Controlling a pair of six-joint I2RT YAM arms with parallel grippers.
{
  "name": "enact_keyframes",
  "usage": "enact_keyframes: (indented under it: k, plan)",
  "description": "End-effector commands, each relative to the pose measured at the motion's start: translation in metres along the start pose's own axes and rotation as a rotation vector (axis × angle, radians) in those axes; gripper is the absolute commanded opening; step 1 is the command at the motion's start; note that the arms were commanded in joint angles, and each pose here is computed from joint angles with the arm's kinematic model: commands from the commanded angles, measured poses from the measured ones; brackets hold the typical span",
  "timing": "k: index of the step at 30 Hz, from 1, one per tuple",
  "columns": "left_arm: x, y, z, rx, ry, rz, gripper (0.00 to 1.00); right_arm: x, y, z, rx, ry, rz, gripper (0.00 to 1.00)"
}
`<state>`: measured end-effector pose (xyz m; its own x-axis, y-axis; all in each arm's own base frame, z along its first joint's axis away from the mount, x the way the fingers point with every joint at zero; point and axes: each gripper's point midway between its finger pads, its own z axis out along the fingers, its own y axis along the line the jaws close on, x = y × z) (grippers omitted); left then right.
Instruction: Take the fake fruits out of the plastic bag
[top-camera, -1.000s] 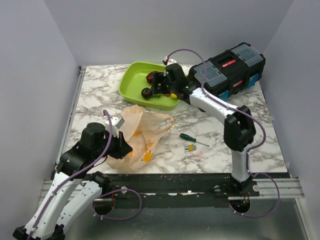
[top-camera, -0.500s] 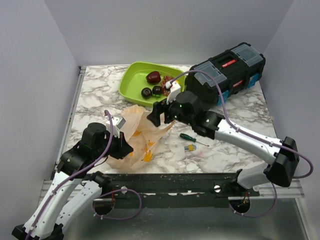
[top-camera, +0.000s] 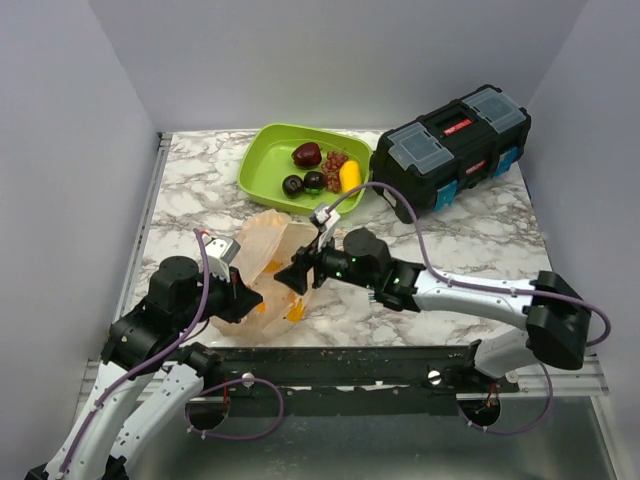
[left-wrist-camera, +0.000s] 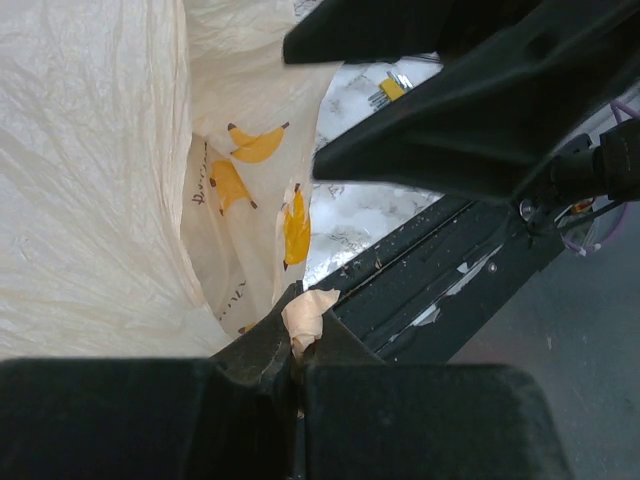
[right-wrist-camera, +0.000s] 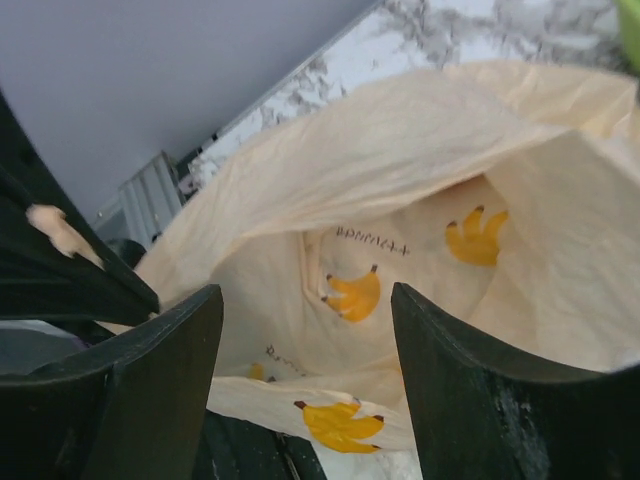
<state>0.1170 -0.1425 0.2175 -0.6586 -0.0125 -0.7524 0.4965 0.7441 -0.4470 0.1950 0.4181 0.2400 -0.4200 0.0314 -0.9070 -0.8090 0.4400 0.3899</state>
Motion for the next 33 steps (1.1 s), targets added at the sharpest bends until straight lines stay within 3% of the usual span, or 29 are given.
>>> enact_keyframes:
  k: [1, 7, 23, 33]
  plan:
    - [-0.002, 0.003, 0.002, -0.019, -0.017, -0.007, 0.00, 0.040, -0.009, 0.021, 0.038, -0.005, -0.015, 0.65]
    - [-0.004, 0.005, 0.001, -0.028, -0.026, -0.012, 0.00, 0.087, -0.050, 0.050, 0.222, -0.046, -0.181, 0.39]
    - [-0.005, 0.004, -0.002, -0.025, -0.045, -0.009, 0.00, 0.107, -0.104, 0.138, 0.483, -0.161, -0.233, 0.36]
    - [-0.005, 0.004, -0.001, -0.020, -0.042, -0.008, 0.00, 0.082, -0.201, 0.096, 0.829, -0.243, -0.193, 0.36]
